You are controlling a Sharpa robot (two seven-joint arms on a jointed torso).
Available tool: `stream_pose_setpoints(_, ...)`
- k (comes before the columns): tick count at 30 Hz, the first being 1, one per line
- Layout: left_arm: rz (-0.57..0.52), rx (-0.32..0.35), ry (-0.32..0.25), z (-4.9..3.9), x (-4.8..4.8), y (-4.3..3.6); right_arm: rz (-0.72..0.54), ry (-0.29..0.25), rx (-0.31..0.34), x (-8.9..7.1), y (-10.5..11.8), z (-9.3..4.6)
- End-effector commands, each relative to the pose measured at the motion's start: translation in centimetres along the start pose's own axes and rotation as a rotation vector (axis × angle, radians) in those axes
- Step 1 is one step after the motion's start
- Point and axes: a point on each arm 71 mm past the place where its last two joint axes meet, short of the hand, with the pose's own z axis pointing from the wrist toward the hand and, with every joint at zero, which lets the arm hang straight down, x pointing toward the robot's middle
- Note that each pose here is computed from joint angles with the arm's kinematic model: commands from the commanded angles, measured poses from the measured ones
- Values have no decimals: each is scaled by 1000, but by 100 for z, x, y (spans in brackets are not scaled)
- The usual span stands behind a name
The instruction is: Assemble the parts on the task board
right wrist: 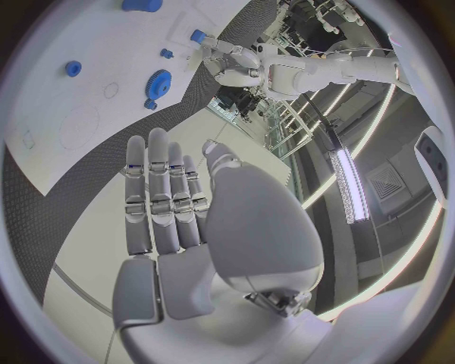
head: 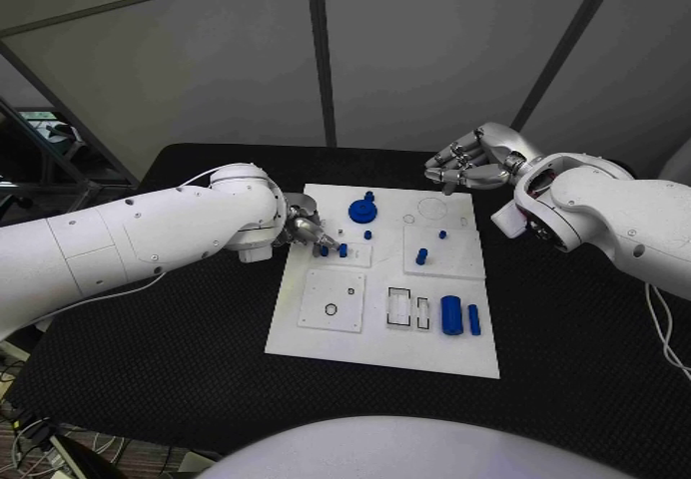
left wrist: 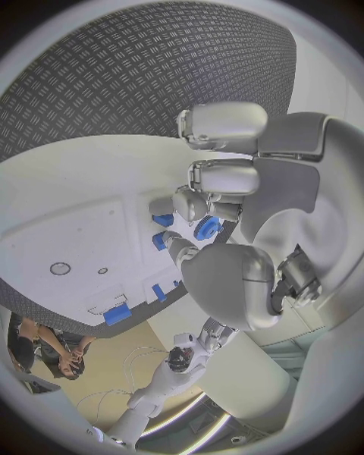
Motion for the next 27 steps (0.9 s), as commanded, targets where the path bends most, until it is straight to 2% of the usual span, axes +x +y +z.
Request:
stream_pose_setpoints(1,-15,5,-34,-14,-27,-4,2,6,-5,3,9,3)
stream_pose_setpoints(7,-44,14,-65,-47,-59,-8,3,6,-3,5,-5,2)
stream_pose_setpoints(12,-133,38,-102,-76,-123,-21,3,6,-1,6,-14,5)
stream_pose_setpoints(15,-216,67,-146,-97,-195,-30,3,5,0,9,-20,10)
stream_pose_setpoints(20,-279,109,-212,-120,-277,-43,3,3,3,9,-33,10)
stream_pose_setpoints(24,-287,200,-278,-137,-332,-129,3,1,5,7,-39,11)
stream_pose_setpoints(27,-236,329,-350,-161,-364,-271,3,0,3,8,-39,12)
